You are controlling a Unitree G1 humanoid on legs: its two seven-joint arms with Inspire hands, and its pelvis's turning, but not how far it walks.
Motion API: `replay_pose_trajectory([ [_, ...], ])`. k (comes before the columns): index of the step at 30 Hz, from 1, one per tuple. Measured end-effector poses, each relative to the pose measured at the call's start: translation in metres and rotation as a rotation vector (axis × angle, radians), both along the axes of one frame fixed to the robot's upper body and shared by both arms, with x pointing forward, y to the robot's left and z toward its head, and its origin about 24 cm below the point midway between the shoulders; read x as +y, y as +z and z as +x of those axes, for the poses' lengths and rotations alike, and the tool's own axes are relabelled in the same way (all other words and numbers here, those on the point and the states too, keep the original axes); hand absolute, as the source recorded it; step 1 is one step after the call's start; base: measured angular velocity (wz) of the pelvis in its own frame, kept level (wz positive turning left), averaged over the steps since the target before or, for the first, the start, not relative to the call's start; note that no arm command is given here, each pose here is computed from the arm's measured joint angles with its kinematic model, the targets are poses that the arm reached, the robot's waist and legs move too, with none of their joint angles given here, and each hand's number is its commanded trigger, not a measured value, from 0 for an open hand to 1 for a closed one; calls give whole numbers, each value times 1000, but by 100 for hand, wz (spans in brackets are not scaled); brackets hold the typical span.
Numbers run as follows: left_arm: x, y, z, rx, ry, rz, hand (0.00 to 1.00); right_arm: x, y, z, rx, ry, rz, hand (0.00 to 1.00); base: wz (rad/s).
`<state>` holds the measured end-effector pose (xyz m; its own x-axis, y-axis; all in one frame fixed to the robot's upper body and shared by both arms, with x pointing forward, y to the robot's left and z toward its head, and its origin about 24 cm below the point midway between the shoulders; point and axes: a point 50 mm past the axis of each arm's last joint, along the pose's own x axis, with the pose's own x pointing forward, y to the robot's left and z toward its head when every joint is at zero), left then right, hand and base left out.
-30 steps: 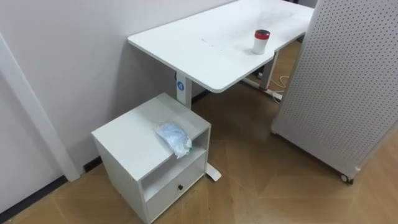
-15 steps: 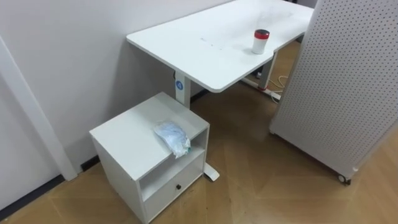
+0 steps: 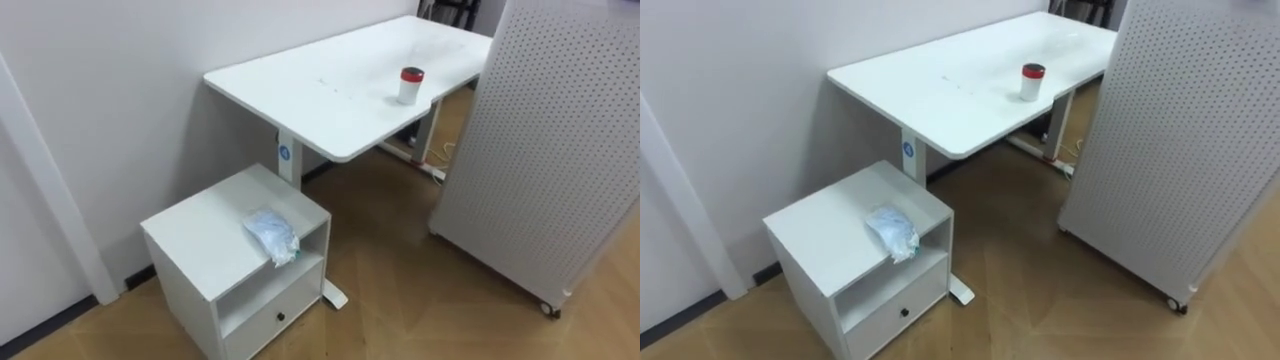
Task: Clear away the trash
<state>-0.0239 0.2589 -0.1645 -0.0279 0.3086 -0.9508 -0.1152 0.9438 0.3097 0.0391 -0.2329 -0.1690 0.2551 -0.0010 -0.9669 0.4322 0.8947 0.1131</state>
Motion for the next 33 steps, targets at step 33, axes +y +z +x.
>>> replay_pose_trajectory([
  [33, -6, 21, 131, -472, -200, 129, 0, -11, 11, 36, -146, 134, -122, 100, 2],
])
